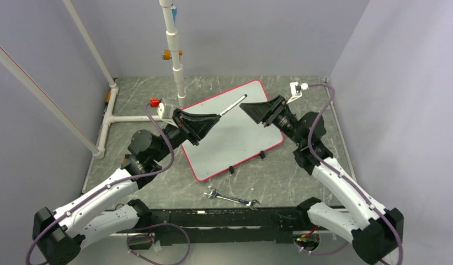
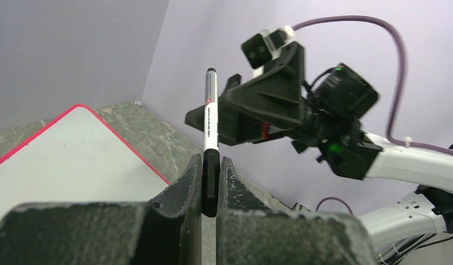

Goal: Write a sentence on the whiteboard
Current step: Pass from the left arm to the right, then pick up the pen cap from the whiteboard marker, then open the pen cap from the whiteboard marker, then place the pen cap at the center of the board.

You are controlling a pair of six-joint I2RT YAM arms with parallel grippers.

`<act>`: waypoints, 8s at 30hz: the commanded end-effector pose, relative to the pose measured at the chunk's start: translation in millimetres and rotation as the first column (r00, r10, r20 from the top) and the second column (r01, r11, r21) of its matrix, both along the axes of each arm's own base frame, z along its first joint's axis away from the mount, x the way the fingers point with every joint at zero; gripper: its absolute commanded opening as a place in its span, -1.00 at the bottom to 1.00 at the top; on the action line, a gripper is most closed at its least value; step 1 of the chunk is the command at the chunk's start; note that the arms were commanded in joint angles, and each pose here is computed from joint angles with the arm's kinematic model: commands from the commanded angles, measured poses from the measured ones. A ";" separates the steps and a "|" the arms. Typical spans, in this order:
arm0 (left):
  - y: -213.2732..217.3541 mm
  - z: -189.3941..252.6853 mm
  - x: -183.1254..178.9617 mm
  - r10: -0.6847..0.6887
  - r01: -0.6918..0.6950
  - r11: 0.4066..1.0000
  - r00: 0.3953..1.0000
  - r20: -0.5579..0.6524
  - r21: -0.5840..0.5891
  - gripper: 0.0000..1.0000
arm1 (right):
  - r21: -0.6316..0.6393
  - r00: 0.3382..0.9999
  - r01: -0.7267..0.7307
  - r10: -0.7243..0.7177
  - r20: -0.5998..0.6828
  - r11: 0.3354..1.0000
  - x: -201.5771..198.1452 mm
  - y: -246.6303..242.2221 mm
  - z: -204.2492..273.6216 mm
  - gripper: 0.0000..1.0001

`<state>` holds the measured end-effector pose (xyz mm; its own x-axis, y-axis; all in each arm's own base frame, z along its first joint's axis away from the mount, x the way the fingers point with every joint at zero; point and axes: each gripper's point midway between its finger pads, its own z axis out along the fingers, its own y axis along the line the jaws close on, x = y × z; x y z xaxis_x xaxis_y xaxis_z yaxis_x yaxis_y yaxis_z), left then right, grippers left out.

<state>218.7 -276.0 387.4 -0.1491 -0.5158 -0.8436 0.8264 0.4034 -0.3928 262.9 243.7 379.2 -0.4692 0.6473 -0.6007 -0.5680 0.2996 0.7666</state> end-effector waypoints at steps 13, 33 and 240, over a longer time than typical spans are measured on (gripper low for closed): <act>25.2 27.7 -27.8 -0.107 0.109 0.988 0.994 -0.022 0.113 -1.00 | -0.240 0.741 -0.526 0.578 0.341 0.816 -72.7 15.5 35.5 0.60; 28.3 41.6 -73.5 -0.296 0.275 0.940 0.952 0.081 0.203 -1.00 | -0.330 0.638 -0.613 0.696 0.330 0.718 -90.5 35.8 32.8 0.49; 189.1 -203.5 -6.1 0.713 -0.464 0.694 0.545 -0.440 0.550 -1.00 | -0.416 0.812 -0.433 0.546 0.205 0.800 -66.4 37.6 -30.8 -1.00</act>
